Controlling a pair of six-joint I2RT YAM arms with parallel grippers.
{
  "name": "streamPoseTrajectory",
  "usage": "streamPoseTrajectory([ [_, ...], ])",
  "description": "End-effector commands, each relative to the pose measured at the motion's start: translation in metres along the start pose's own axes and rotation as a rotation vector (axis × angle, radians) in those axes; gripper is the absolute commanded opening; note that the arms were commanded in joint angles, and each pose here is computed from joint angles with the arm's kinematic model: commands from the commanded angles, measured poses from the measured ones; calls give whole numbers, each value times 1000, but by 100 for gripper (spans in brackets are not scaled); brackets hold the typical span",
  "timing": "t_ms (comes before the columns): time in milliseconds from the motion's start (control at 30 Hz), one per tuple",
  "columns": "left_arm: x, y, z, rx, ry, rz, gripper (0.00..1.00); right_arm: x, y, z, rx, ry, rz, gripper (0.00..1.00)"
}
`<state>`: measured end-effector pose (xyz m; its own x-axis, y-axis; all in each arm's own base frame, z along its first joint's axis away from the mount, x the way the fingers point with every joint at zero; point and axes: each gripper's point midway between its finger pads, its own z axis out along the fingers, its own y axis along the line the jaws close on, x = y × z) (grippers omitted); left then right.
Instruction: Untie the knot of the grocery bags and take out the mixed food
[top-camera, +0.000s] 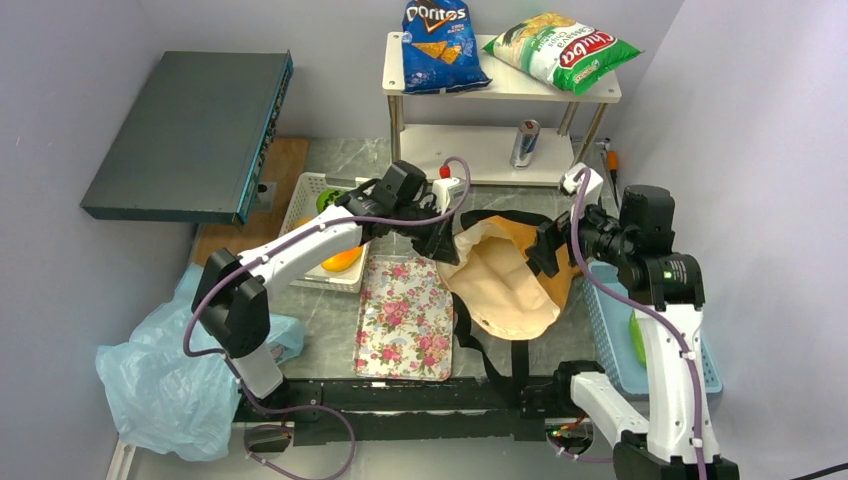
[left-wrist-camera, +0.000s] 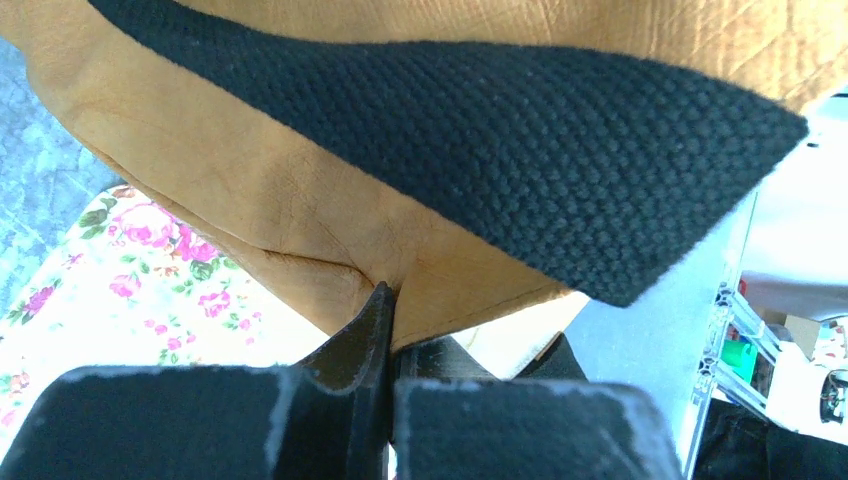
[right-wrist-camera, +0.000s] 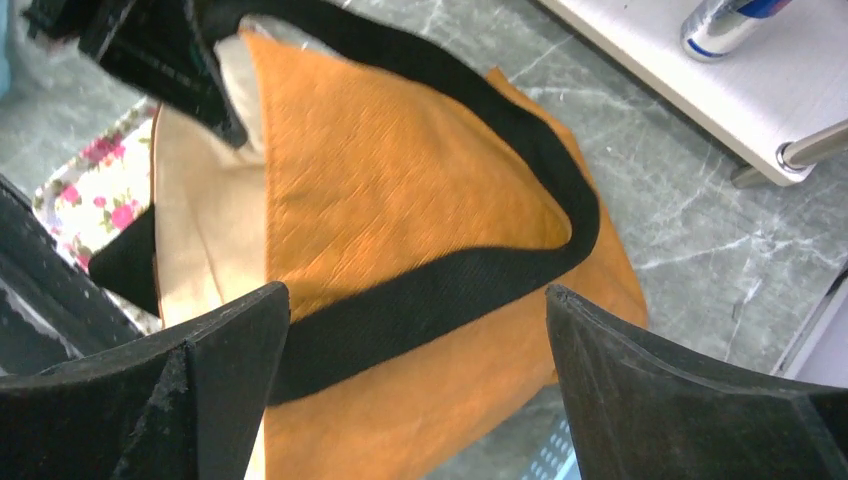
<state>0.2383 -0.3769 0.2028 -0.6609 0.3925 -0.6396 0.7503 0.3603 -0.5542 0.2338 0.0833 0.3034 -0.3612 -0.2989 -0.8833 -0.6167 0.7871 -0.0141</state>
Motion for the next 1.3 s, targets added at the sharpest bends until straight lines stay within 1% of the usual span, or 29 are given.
streamPoseTrajectory([
  [0,-16,-11,-1,38,-59,-59,0,16,13,-21,-11,46,-106,99],
  [133,-11,3,5,-8,-45,-36,0,56,7,-11,-8,156,-111,94],
  [233,7,15,4,-60,-45,-23,0,76,3,-3,-11,222,-102,82],
  [333,24,24,-5,-141,-69,15,0,94,-10,7,29,265,-118,74],
  [433,37,35,-16,-228,-106,40,0,104,-24,19,68,276,-136,65],
  [567,56,25,-4,-221,-71,112,0,111,-45,41,102,300,-124,64],
  [767,47,-7,33,-160,-65,151,0,117,-77,61,184,367,-94,63],
  [800,45,-9,38,-154,-60,155,2,119,-81,65,191,373,-94,63],
  [867,40,-8,45,-152,-52,157,14,123,-86,73,199,375,-94,63],
  [967,39,0,48,-183,-33,183,43,119,-93,88,200,344,-76,63],
  [1000,36,1,45,-191,-40,195,51,115,-93,93,189,328,-65,63],
  [1100,28,-3,32,-198,-69,242,69,94,-88,99,137,272,-44,64],
  [1200,19,-6,11,-199,-102,266,81,68,-85,96,121,191,-56,67],
  [1267,15,-7,-3,-191,-113,274,90,49,-81,90,118,137,-63,71],
])
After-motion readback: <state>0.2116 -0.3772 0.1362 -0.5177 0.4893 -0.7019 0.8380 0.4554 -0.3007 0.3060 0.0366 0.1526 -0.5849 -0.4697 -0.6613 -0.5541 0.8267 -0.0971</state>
